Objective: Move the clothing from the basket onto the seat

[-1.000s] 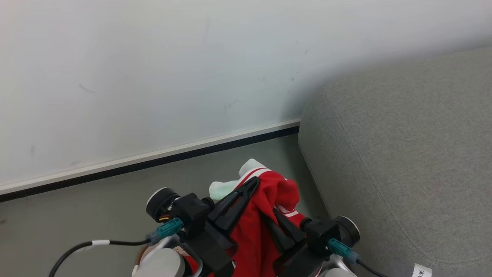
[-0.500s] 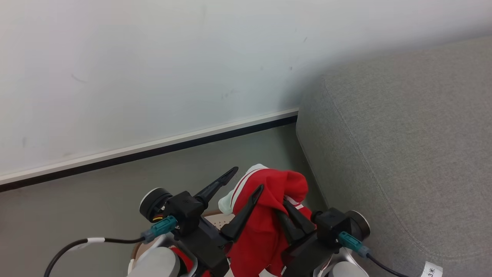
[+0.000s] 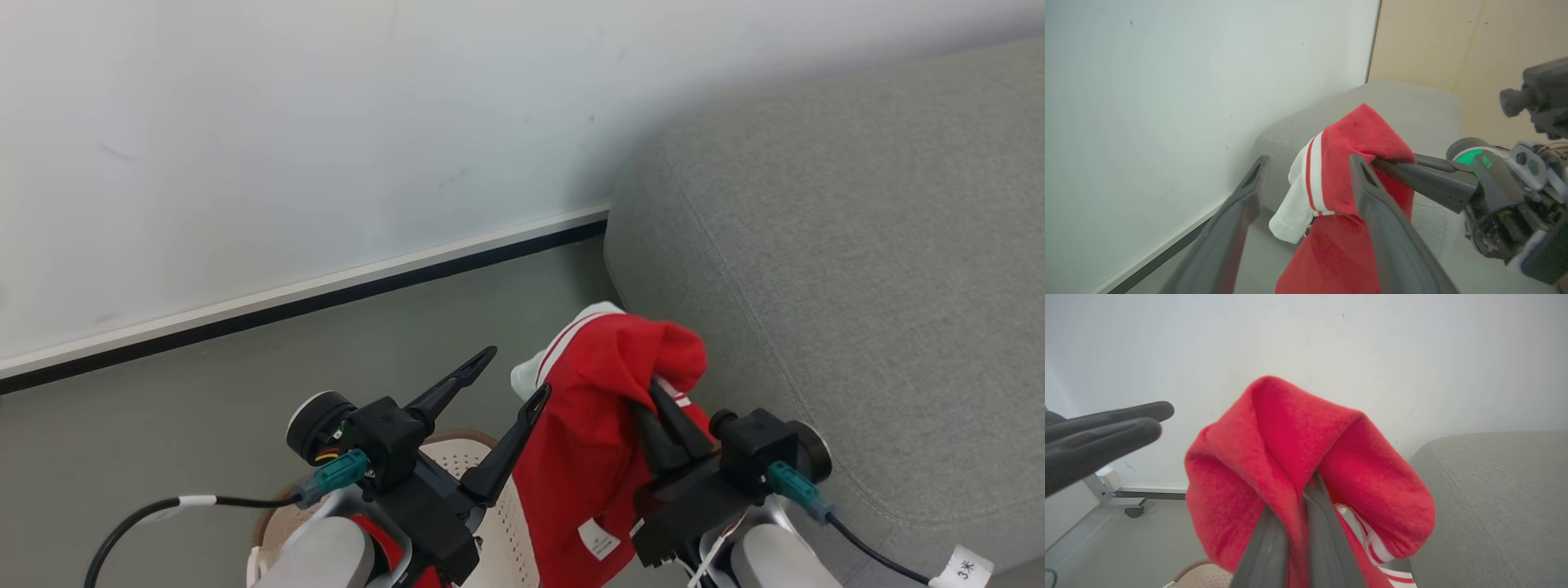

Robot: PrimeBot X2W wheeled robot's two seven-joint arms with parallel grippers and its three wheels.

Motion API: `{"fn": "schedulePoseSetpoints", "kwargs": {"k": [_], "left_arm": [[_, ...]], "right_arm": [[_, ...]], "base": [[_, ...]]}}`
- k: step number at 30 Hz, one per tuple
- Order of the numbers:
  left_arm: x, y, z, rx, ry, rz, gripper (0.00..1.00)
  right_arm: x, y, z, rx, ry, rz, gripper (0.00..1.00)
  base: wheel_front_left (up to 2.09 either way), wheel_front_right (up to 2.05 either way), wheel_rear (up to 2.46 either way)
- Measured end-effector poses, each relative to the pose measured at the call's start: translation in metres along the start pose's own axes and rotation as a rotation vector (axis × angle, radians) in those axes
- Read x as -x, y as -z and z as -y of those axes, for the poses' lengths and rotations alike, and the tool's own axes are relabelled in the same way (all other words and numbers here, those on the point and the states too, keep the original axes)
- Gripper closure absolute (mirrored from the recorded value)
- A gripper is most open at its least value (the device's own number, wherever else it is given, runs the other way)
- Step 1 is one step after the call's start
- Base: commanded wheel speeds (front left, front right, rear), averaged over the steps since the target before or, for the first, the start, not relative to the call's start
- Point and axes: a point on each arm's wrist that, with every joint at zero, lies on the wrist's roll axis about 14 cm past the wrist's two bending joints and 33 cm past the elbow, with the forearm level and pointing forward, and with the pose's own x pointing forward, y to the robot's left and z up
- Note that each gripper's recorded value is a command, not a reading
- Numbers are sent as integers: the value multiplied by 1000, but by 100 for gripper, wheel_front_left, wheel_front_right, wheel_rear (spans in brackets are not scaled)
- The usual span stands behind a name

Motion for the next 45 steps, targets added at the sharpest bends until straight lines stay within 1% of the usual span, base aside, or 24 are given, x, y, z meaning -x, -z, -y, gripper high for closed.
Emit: {"fn": "schedulePoseSetpoints", "kwargs": {"k": [5,15,24,29,33,39,45], "left_arm": [[-10,11,6,6,40,-15,0],[-35,26,26,37,144,-25,0],[-58,44,46,60,255,-44,0],[-69,53,64,83,323,-49,0],[-74,62,77,115,374,-55,0],[-81,72,84,133,411,-55,0],[-80,89,81,147,424,-85,0]], "right_arm": [[1,-15,25,30,69,42,100],[17,-31,64,61,202,80,100],[35,-39,92,89,309,91,100],[47,-44,104,102,365,97,100],[57,-40,116,96,416,82,100],[65,-36,127,100,462,68,100],[59,-37,138,103,476,74,100]], "base": [[0,0,0],[0,0,0],[0,0,0],[0,0,0],[0,0,0],[0,0,0],[0,0,0]]}}
